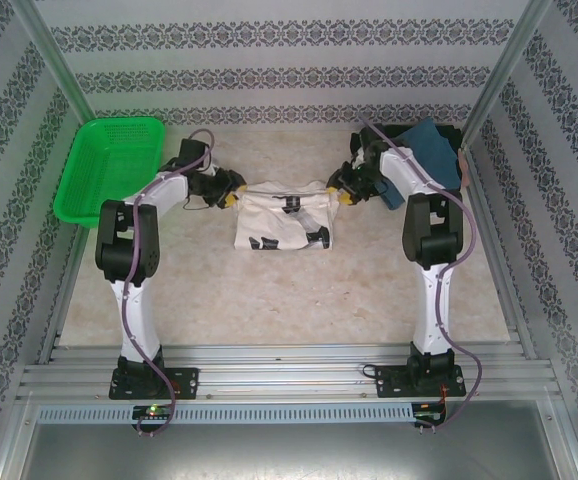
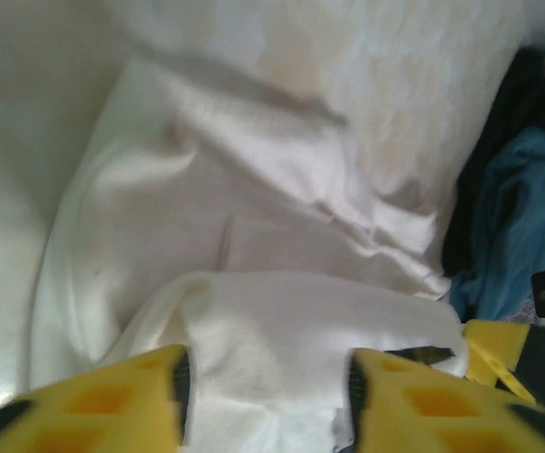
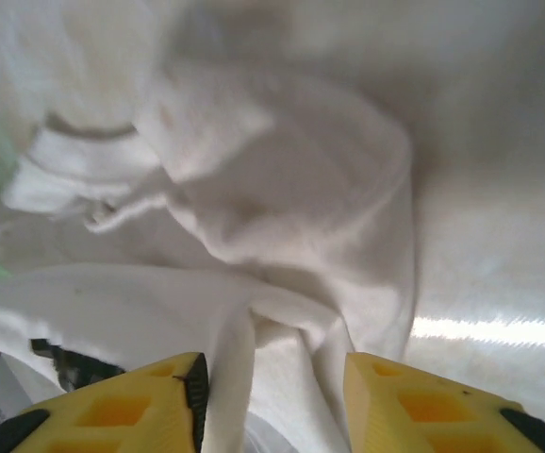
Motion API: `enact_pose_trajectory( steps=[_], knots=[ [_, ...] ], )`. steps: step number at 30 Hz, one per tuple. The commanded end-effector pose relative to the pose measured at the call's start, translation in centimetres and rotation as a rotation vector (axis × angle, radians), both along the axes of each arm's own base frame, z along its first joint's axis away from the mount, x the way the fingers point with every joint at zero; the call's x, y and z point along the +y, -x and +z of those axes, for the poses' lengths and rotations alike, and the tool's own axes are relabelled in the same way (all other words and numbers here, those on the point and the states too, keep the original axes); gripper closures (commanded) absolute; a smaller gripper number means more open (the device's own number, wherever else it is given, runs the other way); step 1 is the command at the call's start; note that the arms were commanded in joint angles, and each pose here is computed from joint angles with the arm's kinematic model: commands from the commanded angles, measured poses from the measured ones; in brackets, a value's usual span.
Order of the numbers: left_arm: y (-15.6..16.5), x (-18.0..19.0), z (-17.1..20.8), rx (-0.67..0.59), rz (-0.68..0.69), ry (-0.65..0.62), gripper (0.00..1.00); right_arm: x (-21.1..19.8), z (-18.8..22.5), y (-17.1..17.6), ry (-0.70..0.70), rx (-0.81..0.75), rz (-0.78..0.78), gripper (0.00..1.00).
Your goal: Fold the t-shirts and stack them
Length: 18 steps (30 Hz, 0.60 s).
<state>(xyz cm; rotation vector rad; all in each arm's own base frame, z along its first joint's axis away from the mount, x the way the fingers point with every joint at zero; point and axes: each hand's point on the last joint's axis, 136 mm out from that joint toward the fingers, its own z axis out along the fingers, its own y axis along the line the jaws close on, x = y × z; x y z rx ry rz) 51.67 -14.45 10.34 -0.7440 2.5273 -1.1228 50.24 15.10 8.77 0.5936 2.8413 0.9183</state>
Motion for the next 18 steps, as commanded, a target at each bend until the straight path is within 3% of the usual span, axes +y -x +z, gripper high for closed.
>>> enact_pose_trajectory(
  steps=[1, 3, 8, 18],
  knots=[
    [-3.9, 0.0, 8.3, -0.22, 0.017, 0.053, 0.27, -1.3, 7.7, -4.0, -0.002, -0.236, -0.026, 0.52],
    [-4.7, 0.0, 12.2, -0.3, 0.017, 0.063, 0.18, -1.6, 11.2, -4.3, 0.01, -0.316, -0.013, 0.5],
    [-3.1, 0.7, 17.8, -0.398, -0.004, -0.011, 0.15, -0.7, 15.5, -1.9, -0.032, -0.382, 0.033, 0.49],
    [4.3, 1.8, 19.1, -0.483, -0.054, -0.15, 0.18, 1.3, 14.8, 5.6, -0.104, -0.429, 0.071, 0.54]
  ],
)
